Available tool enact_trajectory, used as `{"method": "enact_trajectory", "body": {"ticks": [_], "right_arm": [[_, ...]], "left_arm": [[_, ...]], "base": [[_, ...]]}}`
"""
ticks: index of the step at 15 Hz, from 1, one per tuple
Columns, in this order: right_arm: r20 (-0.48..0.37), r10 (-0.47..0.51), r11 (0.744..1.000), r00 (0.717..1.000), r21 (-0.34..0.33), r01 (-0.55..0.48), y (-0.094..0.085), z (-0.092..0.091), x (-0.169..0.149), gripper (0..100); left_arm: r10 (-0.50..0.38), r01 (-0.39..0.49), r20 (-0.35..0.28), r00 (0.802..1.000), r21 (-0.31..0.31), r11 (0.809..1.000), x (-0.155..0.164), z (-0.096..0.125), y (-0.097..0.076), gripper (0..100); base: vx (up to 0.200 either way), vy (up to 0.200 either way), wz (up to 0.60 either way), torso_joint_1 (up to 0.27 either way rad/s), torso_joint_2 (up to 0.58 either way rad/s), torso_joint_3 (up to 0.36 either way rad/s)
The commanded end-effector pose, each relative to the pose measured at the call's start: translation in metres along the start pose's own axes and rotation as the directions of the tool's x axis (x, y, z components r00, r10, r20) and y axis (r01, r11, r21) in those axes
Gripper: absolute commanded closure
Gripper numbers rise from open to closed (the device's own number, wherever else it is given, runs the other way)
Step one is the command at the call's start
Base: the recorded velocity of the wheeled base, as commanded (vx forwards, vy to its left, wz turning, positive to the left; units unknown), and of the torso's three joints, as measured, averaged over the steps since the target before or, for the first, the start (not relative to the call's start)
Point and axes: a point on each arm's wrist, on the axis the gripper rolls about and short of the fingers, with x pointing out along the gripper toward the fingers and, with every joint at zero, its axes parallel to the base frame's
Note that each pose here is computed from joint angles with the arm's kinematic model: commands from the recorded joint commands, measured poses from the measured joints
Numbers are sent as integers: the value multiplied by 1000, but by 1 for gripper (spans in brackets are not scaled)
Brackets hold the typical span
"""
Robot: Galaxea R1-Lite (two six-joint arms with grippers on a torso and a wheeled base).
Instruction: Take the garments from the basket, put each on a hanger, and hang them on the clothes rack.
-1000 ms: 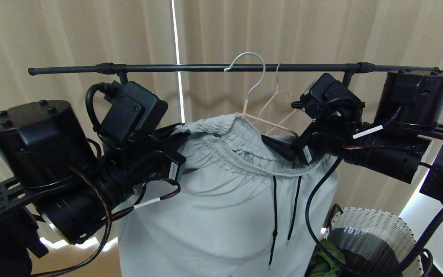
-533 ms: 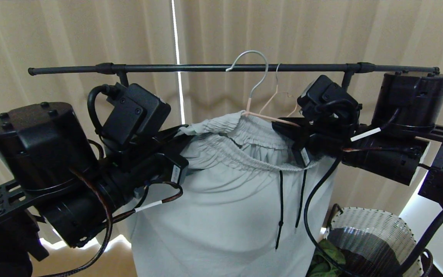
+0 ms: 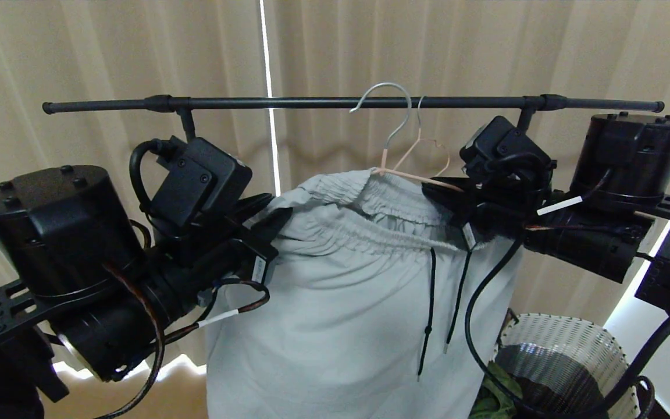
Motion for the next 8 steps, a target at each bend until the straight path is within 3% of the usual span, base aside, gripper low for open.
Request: {"method": "enact_trajectory", "body": {"ticks": [1,7,8], "right_arm": [[3,7,1000,1000,0,-7,1,0,-2,100],[4,-26,1000,1000,5,26,-8,1,-8,100],[5,-32,999,999,7,32,-9,1,-13,100]], "left_arm": [[-4,4,2,1000,2,1000,0,1,0,0],[-65,65,6,998,-1,998,-39,-10,3,0],[-58,58,-23,998,3,998,-48,-19,6,0]], "base": [[0,0,0,0,0,0],[0,0,0,0,0,0],[0,0,0,0,0,0]]}}
